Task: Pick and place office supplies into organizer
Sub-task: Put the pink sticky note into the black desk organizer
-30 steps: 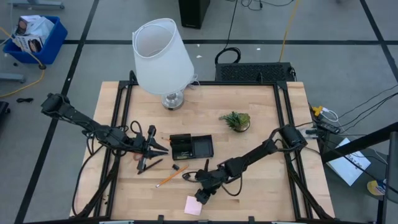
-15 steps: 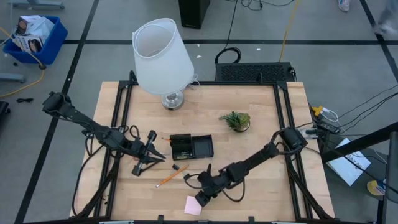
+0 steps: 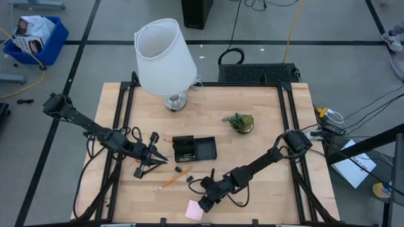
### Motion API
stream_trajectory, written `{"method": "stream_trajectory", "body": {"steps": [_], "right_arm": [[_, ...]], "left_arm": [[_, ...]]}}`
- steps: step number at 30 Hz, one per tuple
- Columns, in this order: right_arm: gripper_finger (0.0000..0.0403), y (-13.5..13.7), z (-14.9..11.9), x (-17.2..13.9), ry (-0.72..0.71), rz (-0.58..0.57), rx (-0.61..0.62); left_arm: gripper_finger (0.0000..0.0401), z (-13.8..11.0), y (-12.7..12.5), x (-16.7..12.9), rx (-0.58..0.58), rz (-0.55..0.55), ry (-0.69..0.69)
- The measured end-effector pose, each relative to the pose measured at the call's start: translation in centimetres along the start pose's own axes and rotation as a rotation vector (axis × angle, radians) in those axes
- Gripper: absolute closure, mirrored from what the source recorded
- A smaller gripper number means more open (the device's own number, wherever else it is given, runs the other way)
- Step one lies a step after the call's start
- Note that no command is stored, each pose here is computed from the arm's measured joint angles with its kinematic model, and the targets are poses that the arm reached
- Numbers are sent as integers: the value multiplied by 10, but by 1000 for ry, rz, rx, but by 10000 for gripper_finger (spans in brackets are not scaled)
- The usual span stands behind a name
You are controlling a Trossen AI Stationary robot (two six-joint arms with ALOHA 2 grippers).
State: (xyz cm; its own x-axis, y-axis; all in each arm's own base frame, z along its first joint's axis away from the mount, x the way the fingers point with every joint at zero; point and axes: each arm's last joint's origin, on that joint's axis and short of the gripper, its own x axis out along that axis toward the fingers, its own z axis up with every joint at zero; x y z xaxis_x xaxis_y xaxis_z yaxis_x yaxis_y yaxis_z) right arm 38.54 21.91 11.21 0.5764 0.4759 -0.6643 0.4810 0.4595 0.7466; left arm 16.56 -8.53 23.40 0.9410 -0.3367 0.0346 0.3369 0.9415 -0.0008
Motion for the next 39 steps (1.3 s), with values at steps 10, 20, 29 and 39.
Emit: {"method": "stream_trajectory", "body": {"steps": [10, 20, 29, 39], "right_arm": [[294, 1, -1, 17, 37, 115, 3], [376, 2, 4, 17, 20, 150, -65], [401, 6, 21, 13, -57, 213, -313], [402, 10, 24, -66, -377, 135, -787]], "left_arm": [[352, 0, 0, 0, -2, 1, 4], [352, -2, 0, 0, -17, 1, 25], [352, -3, 0, 0, -106, 2, 32], [352, -8, 1, 0, -137, 37, 86]]}}
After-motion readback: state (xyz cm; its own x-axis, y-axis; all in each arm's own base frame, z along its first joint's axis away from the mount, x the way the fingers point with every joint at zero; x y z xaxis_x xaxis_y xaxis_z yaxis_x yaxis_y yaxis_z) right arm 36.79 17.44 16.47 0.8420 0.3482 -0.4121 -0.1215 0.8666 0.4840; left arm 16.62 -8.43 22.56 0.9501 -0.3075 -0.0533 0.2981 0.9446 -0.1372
